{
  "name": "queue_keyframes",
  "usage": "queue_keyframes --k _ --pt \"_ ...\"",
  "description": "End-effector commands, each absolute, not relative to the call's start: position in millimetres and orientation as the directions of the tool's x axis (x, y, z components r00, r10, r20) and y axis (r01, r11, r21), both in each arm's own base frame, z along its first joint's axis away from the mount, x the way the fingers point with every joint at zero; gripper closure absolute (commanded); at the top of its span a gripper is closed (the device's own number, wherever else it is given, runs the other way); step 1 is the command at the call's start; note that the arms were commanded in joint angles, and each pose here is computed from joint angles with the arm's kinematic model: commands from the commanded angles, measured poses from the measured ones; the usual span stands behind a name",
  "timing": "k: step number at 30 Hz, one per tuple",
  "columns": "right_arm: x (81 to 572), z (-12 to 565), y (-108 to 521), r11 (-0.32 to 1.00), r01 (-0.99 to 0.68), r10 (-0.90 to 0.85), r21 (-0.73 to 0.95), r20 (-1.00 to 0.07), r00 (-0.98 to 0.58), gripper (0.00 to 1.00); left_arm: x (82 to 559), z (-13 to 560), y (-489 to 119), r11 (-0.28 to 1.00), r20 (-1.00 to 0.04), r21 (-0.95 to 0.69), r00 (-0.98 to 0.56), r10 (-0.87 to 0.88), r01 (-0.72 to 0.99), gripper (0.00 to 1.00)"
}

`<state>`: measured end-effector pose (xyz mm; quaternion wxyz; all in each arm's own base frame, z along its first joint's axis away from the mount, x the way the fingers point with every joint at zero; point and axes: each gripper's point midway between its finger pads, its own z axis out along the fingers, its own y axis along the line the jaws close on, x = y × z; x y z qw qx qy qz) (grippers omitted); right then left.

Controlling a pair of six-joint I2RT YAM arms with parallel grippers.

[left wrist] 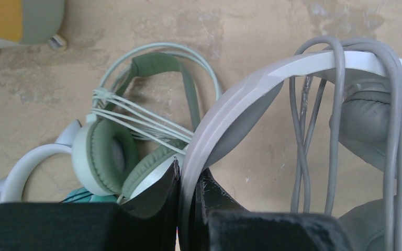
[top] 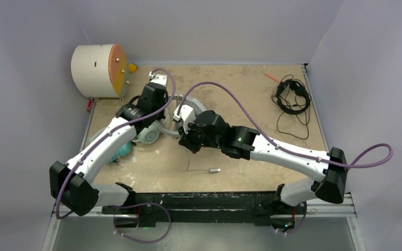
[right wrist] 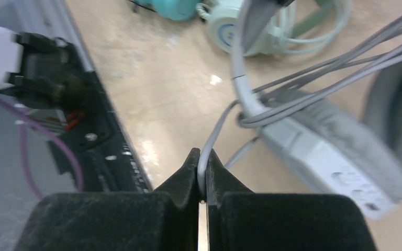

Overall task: Wrap the headphones
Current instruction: Wrap the headphones cable around the headphones.

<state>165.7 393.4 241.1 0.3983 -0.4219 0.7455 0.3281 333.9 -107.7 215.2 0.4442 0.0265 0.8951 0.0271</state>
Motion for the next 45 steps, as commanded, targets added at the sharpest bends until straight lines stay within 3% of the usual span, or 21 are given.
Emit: queue_keyframes --k 1,7,13,18,28,37,45 --pt "205.3 261.6 363.2 0.553 -0.824 -0.47 -0.127 -0.864 -0.183 1.0 340.6 203.9 -112.4 0.981 -0.772 0.187 -0.61 0.182 0.055 1.0" --pt "250.9 262.0 334.7 0.699 -0.633 -0.484 -0.333 -0.872 -0.077 0.99 327.4 183.5 -134.6 0.983 -0.699 0.105 -0.692 0.182 0.152 1.0" --pt "266.7 266.8 320.7 0.766 -0.52 -0.455 -0.378 -0.89 -0.023 0.82 318.9 174.0 -144.5 0.977 -0.67 0.062 -0.717 0.193 0.206 1.0" --pt "272.8 267.4 318.6 0.776 -0.501 -0.451 -0.383 -0.892 -0.018 0.85 313.0 164.3 -149.5 0.968 -0.648 0.045 -0.731 0.216 0.246 1.0" --pt "298.8 235.2 298.5 0.764 -0.549 -0.498 -0.337 -0.85 -0.172 0.83 296.0 155.2 -156.8 0.933 -0.595 0.028 -0.744 0.304 0.359 1.0" --pt "322.6 227.6 270.8 0.789 -0.478 -0.533 -0.386 -0.817 -0.221 0.82 296.8 156.3 -146.3 0.935 -0.579 0.089 -0.746 0.329 0.343 1.0" --pt "344.7 206.2 263.4 0.801 -0.536 -0.493 -0.266 -0.802 -0.338 0.81 289.0 156.9 -165.6 0.907 -0.582 0.001 -0.738 0.343 0.421 1.0"
